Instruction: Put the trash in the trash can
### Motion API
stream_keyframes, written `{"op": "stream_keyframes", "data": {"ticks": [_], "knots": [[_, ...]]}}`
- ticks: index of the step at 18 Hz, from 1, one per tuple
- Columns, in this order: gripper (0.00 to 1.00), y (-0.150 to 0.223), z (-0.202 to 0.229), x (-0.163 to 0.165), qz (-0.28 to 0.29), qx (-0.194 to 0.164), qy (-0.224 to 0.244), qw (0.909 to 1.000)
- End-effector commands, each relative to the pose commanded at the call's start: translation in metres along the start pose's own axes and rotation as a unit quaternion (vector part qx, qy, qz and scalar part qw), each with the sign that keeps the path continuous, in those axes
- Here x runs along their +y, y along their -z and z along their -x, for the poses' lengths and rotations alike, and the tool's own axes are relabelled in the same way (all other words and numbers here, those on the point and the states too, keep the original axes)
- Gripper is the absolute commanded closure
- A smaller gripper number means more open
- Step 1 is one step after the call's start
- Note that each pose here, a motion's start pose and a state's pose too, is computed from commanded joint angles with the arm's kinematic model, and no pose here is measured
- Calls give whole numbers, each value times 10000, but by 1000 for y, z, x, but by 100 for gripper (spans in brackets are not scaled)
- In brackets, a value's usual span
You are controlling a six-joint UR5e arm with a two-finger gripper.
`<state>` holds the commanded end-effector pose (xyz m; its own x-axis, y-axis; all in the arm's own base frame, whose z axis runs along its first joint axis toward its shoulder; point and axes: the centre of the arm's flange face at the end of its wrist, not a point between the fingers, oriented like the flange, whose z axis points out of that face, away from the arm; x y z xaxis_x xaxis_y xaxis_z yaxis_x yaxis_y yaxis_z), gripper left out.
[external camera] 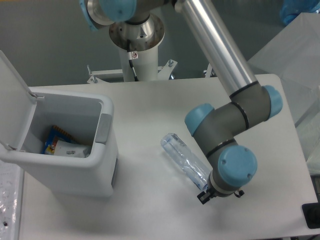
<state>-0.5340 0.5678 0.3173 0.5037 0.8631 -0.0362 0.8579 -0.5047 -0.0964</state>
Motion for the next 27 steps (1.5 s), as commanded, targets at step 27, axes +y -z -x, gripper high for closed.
{"op": "stream_keyframes", "data": {"ticks": [27], "knots": [[98,360,-54,96,-3620,3136,-1674,8617]]}}
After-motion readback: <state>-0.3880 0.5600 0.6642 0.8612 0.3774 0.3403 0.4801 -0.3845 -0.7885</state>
